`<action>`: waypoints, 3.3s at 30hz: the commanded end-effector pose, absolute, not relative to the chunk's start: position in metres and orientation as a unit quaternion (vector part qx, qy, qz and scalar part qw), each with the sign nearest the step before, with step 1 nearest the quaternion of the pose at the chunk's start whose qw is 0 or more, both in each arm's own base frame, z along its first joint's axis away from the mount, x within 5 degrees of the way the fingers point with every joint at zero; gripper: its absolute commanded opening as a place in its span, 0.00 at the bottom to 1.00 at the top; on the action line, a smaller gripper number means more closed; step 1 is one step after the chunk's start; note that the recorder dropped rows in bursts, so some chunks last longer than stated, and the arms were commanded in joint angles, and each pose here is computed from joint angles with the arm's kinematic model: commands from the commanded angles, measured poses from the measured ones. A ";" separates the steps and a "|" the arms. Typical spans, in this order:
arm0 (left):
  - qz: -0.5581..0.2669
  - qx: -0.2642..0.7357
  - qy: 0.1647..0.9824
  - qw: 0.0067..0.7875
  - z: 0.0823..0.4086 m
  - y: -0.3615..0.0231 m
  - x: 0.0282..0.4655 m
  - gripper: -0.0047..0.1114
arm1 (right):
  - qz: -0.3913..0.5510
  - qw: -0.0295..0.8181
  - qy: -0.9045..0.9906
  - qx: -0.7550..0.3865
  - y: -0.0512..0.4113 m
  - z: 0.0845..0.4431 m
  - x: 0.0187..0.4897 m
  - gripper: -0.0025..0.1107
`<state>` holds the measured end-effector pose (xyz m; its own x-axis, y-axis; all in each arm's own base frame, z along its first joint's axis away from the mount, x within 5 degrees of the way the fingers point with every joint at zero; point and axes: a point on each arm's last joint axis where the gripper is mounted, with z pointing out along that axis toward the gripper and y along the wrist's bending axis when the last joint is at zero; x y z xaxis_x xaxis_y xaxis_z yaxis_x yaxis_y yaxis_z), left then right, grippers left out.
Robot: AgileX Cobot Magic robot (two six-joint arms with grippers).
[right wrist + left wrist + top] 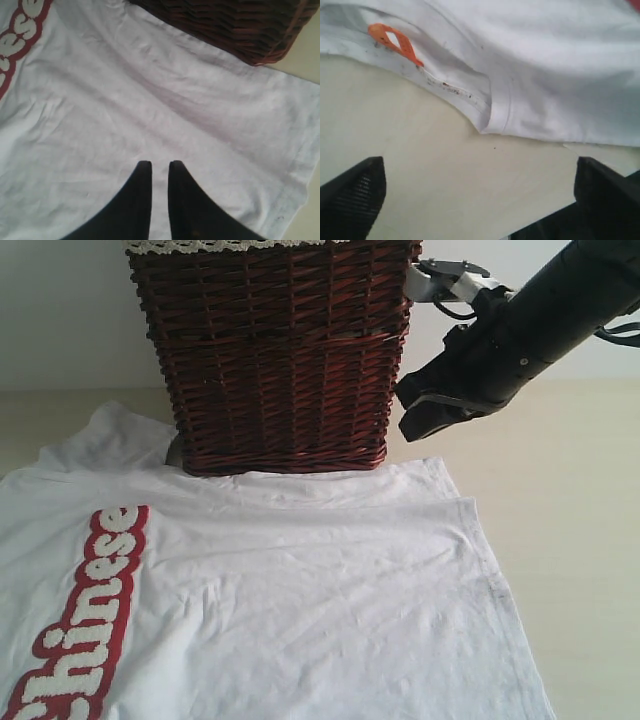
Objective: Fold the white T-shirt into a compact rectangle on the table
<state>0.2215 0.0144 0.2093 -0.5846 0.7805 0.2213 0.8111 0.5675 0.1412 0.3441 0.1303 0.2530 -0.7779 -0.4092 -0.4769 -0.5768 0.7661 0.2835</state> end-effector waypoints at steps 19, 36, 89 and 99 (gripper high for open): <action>-0.109 -0.694 -0.711 -0.022 0.185 0.006 0.232 0.94 | 0.210 0.207 0.916 -0.272 0.130 0.249 0.349 0.15; -0.055 -0.679 -0.732 0.013 0.133 0.049 0.243 0.94 | 0.211 0.198 0.918 -0.271 0.131 0.244 0.351 0.15; -0.015 -0.697 -0.716 0.030 0.090 0.068 0.273 0.94 | 0.185 0.180 0.919 -0.297 0.128 0.231 0.353 0.15; -0.014 -0.698 -0.716 0.030 0.090 0.068 0.272 0.94 | 0.188 0.178 0.920 -0.296 0.128 0.231 0.353 0.15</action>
